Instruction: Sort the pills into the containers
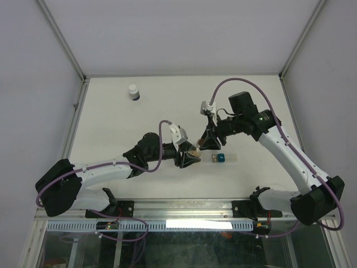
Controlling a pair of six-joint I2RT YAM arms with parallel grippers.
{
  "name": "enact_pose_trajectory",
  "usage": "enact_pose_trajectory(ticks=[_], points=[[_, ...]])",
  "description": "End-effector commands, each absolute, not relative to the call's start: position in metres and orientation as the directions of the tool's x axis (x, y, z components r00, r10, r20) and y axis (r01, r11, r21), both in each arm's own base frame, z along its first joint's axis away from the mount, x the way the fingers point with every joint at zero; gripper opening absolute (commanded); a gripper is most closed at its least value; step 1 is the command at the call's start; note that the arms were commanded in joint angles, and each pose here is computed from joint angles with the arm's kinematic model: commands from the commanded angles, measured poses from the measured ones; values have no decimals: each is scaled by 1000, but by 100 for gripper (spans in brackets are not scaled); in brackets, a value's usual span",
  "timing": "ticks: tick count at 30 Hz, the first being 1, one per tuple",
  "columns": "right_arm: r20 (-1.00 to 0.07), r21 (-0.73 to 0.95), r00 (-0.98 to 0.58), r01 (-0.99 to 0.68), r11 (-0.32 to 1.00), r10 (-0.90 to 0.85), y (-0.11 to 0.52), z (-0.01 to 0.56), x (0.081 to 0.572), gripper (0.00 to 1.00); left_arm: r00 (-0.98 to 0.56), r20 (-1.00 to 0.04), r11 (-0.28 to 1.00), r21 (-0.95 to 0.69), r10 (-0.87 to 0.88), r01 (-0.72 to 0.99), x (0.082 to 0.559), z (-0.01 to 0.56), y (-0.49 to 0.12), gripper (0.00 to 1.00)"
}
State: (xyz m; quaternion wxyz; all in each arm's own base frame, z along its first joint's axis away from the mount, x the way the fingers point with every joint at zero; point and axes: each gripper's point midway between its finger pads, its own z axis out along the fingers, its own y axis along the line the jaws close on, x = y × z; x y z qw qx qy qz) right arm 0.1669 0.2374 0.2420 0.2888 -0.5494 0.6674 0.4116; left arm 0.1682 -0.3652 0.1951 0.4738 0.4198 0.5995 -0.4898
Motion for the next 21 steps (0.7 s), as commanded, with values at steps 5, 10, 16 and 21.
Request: enact_pose_trajectory(ticks=[5, 10, 16, 21], points=[[-679, 493, -604, -796, 351, -417, 250, 215, 193, 34, 88, -957, 540, -79, -276, 838, 252, 306, -348, 0], [-717, 513, -605, -795, 325, -347, 249, 247, 202, 49, 53, -978, 533, -66, -204, 844, 259, 278, -362, 0], [-793, 505, -558, -826, 250, -243, 225, 295, 204, 90, -7, -989, 469, -77, -149, 880, 247, 242, -369, 0], [-866, 413, -462, -877, 244, -193, 200, 307, 206, 99, -34, -991, 415, -85, -128, 906, 232, 231, -366, 0]])
